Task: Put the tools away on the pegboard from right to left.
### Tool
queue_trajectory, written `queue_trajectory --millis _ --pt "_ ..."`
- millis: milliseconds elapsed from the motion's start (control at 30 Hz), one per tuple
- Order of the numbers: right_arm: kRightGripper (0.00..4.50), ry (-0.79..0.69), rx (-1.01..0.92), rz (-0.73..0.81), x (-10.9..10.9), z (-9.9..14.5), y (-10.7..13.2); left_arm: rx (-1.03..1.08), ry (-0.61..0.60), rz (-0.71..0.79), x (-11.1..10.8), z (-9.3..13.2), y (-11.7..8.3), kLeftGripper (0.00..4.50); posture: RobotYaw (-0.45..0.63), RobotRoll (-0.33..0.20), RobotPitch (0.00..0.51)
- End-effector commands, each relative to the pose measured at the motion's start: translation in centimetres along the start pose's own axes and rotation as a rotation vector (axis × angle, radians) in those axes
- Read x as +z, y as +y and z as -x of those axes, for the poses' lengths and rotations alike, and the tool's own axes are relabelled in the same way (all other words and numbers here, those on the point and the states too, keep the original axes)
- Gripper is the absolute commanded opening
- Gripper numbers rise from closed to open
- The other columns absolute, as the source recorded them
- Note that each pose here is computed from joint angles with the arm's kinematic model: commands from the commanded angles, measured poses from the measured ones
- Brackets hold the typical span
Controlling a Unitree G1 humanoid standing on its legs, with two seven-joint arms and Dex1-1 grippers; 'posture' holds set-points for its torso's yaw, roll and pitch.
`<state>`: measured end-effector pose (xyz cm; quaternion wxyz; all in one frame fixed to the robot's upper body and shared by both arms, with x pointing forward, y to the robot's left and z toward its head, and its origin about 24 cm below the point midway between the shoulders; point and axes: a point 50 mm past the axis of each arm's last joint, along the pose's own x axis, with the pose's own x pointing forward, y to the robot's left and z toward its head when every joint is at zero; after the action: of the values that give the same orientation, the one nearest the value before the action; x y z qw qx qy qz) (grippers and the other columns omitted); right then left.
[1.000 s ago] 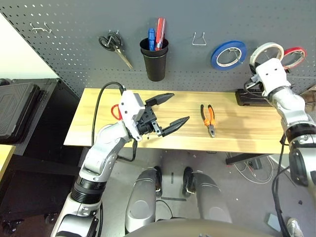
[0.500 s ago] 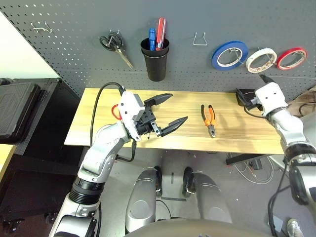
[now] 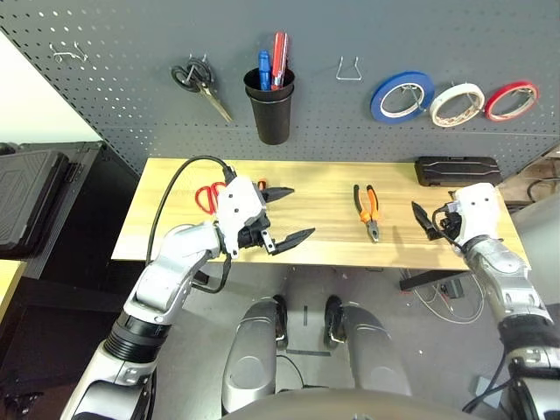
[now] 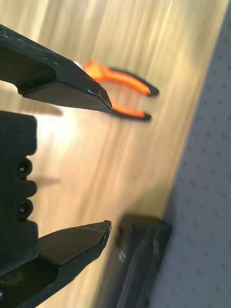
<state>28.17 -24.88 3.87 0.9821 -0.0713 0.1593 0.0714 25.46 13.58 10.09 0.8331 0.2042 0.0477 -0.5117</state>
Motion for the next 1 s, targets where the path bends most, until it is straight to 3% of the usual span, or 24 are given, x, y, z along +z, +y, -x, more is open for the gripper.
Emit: queue_trajectory --millis 33,467,1000 --pt "4.47 0.112 0.013 -0.064 -0.4 -0.2 1.2 -0.027 0.055 -0.005 -0.8 -0.2 -0.5 4.50 0.17 0.000 0.234" --pt "4.47 0.347 0.028 -0.229 1.0 -3.7 5.4 -0.066 0.120 -0.045 -1.1 -0.4 -0.4 4.50 0.19 0.000 0.262" --pt "4.47 0.503 -0.029 -0.272 0.9 -6.3 6.7 -0.077 0.175 -0.067 -1.2 -0.2 -0.3 4.50 0.21 0.000 0.291"
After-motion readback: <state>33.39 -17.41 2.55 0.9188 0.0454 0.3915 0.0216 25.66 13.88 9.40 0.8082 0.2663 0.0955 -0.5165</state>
